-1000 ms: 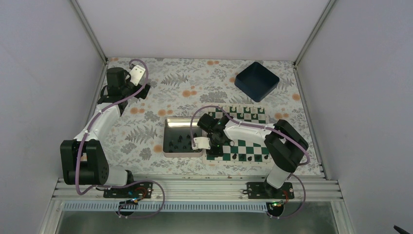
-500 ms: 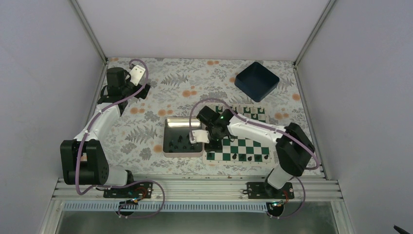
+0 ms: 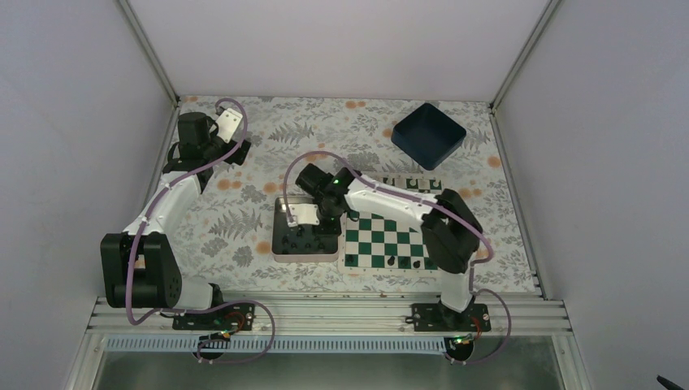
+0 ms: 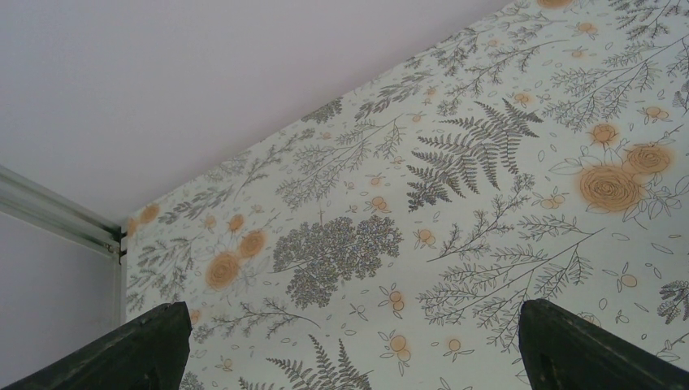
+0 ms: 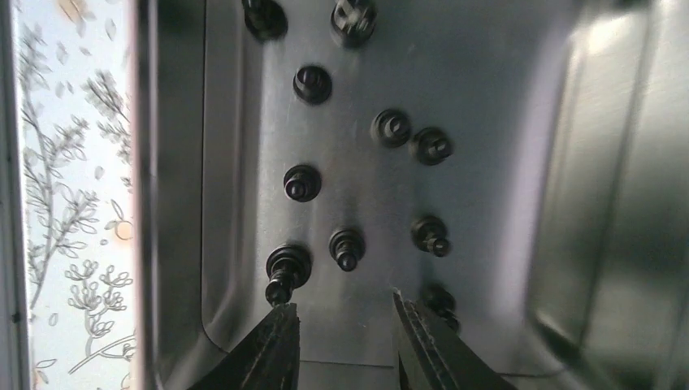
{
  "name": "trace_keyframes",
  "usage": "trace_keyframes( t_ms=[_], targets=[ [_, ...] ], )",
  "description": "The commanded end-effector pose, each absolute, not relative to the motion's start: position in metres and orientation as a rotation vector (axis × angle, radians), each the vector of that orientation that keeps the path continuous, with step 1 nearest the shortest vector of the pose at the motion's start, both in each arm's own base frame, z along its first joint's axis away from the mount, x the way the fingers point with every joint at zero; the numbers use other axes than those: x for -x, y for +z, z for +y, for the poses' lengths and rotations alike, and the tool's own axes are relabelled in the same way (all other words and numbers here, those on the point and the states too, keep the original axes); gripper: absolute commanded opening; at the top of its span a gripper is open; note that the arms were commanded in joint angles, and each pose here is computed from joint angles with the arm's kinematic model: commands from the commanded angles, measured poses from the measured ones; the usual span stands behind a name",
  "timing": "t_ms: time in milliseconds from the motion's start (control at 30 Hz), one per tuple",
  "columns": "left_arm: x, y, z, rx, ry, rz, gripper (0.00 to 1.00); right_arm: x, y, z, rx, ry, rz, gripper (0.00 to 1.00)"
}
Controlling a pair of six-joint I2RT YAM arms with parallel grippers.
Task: Set up the chess pieces on the board
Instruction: Pick up the chess piece from the storage box.
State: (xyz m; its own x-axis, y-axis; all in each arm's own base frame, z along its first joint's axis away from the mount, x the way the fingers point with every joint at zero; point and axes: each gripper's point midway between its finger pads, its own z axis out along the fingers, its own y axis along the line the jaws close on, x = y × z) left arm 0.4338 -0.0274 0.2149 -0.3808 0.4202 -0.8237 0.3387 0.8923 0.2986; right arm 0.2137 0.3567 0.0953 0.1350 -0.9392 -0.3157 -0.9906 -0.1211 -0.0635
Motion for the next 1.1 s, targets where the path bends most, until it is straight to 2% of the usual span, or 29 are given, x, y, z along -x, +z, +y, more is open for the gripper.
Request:
trace_keyframes(
  t_ms=[0, 667, 1067],
  targets=[
    [-0.433, 0.223, -0.028, -0.566, 0.102, 1.974, 1.0, -0.21, 0.078, 0.355, 2.238, 0.258, 1.901, 0.31],
    [-0.434, 0.218, -0.029, -0.571, 0.098, 1.982, 1.0, -0.181, 0.059, 0.35, 2.306, 0.36, 1.933, 0.28],
    [-0.434, 0.216, -0.029, -0.571, 0.099, 1.982, 1.0, -0.182, 0.045, 0.349, 2.313, 0.331, 1.946, 0.28]
  ],
)
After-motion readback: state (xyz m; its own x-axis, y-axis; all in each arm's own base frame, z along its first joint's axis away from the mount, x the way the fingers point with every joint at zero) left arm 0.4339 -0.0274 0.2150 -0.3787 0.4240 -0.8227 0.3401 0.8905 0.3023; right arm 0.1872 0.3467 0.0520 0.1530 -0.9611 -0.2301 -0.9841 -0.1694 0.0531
